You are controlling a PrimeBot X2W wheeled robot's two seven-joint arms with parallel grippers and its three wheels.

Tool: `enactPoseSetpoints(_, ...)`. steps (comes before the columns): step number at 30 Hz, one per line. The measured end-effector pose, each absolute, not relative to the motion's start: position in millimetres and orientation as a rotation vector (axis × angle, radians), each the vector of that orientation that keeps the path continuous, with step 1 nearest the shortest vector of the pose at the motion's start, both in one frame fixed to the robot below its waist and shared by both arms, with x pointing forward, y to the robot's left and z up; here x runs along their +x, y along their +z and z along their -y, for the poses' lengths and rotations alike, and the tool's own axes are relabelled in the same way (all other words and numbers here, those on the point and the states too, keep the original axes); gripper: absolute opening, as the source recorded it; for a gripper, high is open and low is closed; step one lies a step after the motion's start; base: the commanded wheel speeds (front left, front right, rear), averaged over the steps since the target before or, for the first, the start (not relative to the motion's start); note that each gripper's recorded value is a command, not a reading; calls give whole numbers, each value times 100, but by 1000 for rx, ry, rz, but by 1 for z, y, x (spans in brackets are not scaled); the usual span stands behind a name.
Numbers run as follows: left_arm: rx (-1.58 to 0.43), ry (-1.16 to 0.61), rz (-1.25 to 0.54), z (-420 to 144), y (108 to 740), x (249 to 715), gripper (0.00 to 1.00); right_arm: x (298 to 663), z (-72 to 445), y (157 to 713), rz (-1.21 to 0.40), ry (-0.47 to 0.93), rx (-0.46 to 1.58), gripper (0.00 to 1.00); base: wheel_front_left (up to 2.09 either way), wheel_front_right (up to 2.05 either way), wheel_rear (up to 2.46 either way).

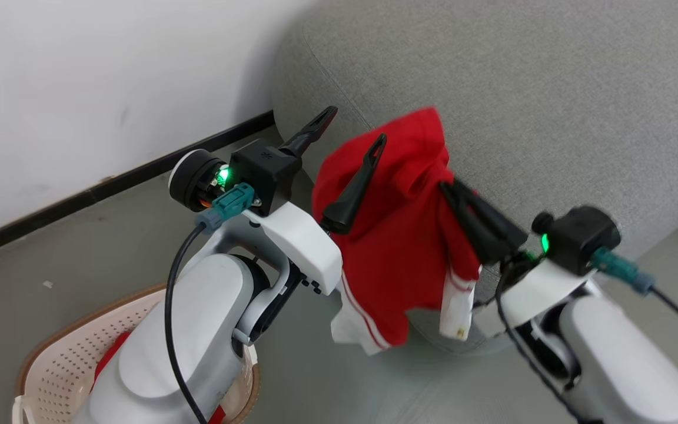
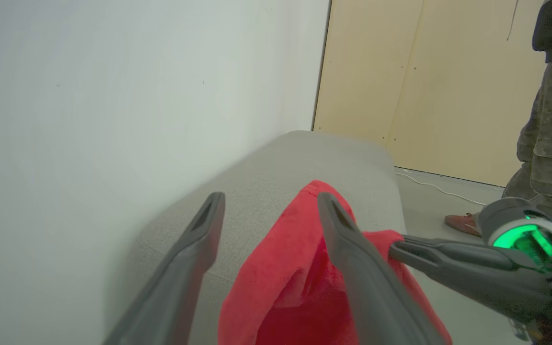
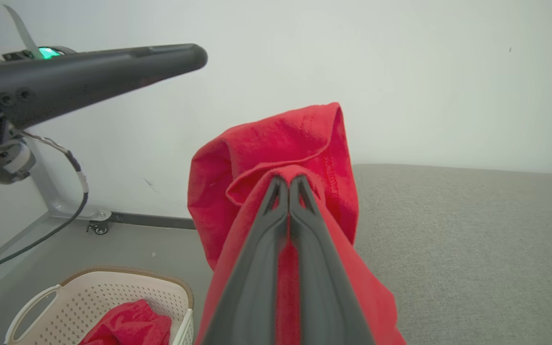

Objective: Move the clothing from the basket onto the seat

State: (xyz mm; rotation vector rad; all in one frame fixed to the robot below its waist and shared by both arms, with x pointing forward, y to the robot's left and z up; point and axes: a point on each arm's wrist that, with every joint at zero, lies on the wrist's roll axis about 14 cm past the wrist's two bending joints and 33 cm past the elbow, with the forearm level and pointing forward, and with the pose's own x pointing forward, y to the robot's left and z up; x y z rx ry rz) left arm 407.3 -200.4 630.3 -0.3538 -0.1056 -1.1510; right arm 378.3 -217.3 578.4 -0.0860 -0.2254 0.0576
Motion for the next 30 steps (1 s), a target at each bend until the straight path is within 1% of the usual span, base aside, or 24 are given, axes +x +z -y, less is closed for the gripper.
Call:
enactPoseSetpoints(6,-354,-1146,75,203,620,412,100,393,241,598,260,28,-155,0,0,0,0)
enactPoseSetpoints(14,-341,-1122,25,198,598,424,100,428,270,640,340,-2,-219,0,0,0,0)
enactPoseSetpoints(20,-339,-1099,-10,193,582,433,100,457,283,648,327,6,-297,0,0,0,0)
enactPoseSetpoints(30,-325,-1044,-61,179,551,454,100,509,305,648,284,2,-362,0,0,0,0)
